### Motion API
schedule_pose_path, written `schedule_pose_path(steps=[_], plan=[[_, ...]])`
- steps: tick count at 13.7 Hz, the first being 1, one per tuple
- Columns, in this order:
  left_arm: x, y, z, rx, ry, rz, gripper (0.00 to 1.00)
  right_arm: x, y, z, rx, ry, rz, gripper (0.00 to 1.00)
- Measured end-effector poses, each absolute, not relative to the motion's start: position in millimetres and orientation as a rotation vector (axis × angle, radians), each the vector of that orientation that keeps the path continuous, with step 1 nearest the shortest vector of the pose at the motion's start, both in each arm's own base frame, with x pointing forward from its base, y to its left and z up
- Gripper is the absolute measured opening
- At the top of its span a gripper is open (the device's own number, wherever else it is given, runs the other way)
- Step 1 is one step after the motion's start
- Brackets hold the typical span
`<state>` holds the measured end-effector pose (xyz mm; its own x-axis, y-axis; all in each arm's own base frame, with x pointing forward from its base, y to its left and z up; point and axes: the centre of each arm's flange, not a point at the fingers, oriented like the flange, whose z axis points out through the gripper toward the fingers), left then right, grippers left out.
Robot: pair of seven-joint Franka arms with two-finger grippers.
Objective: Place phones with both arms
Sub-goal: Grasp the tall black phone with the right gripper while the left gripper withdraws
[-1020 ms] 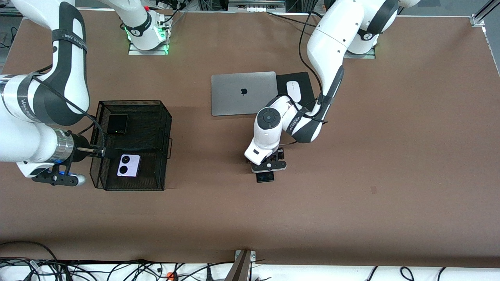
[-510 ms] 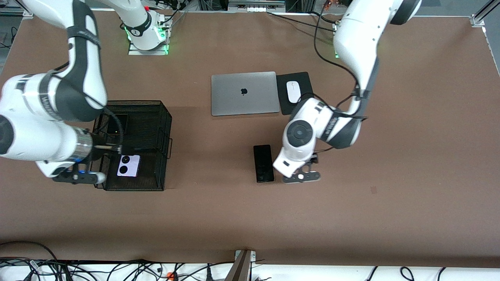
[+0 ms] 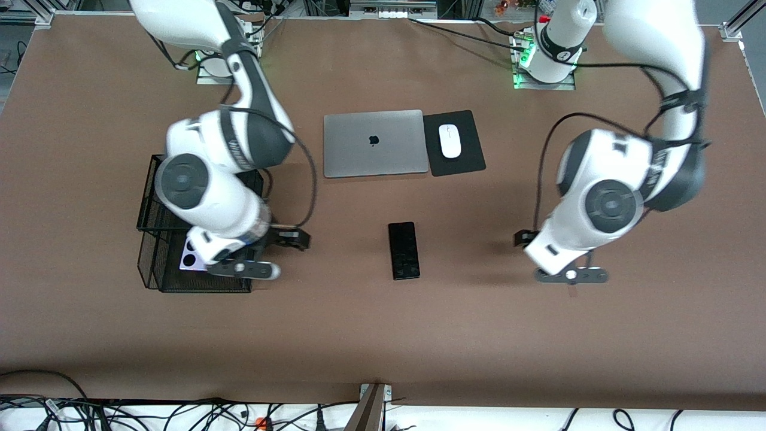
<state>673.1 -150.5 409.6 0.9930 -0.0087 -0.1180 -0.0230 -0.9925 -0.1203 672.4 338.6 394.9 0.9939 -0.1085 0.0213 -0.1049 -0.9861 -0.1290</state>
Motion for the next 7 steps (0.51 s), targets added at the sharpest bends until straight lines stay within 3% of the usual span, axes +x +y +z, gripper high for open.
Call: schedule_pose_path(steps=[7], plan=[[645, -33, 510, -3.054, 0.04, 0.112, 1.0, 609, 491, 280, -3.042, 0.036, -0.187, 1.0]])
